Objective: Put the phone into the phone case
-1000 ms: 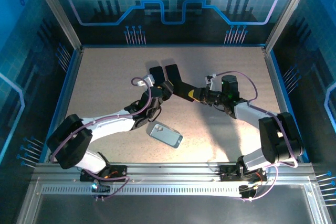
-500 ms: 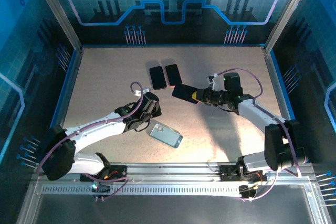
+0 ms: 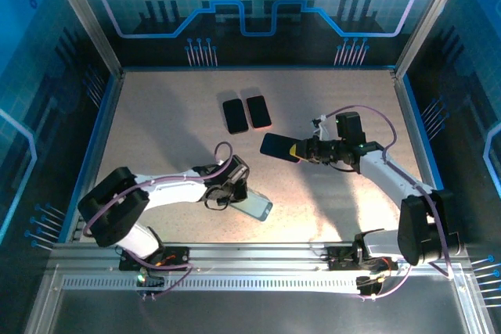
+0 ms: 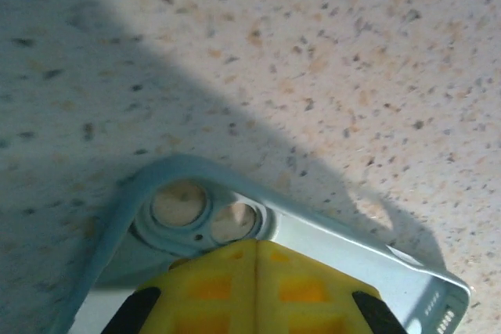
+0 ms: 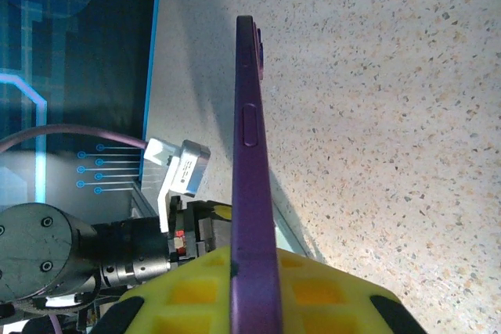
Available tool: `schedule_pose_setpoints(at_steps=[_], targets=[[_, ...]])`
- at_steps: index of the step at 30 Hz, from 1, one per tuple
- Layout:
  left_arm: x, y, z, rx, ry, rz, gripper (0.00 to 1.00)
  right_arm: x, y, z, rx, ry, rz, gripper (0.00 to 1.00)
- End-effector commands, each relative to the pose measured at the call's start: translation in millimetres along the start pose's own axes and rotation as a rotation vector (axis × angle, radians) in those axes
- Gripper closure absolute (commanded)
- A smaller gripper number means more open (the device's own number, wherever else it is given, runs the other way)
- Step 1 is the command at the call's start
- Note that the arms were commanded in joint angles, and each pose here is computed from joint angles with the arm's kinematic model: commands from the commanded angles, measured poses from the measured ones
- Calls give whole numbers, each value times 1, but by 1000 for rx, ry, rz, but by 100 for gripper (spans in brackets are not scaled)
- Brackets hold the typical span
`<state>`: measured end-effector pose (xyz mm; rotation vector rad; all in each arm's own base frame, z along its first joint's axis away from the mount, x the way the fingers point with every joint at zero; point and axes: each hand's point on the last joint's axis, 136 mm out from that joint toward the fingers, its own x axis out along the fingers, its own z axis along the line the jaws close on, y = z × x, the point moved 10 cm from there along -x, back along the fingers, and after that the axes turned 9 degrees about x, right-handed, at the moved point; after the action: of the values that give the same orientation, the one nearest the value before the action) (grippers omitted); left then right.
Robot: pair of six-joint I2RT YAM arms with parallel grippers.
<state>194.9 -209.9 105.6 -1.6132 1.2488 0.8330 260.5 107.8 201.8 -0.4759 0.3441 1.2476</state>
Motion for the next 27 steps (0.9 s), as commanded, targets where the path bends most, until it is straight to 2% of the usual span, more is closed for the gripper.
schedule_pose_setpoints(at_steps=[1, 8, 17, 22, 27], targets=[[17, 6, 1, -36, 3, 61, 100, -13, 0, 10, -34, -25, -21, 100], [36, -5, -1, -70, -53, 34, 100, -18, 3, 7, -20, -10, -32, 100], [49, -33, 17, -222, -106, -46, 100, -21, 4, -1, 2, -4, -35, 100], [46, -43, 29, -272, -140, -84, 100, -20, 5, -3, 8, -6, -24, 100], [33, -55, 22, -260, -123, -148, 100, -14, 6, -11, 22, -2, -3, 100]])
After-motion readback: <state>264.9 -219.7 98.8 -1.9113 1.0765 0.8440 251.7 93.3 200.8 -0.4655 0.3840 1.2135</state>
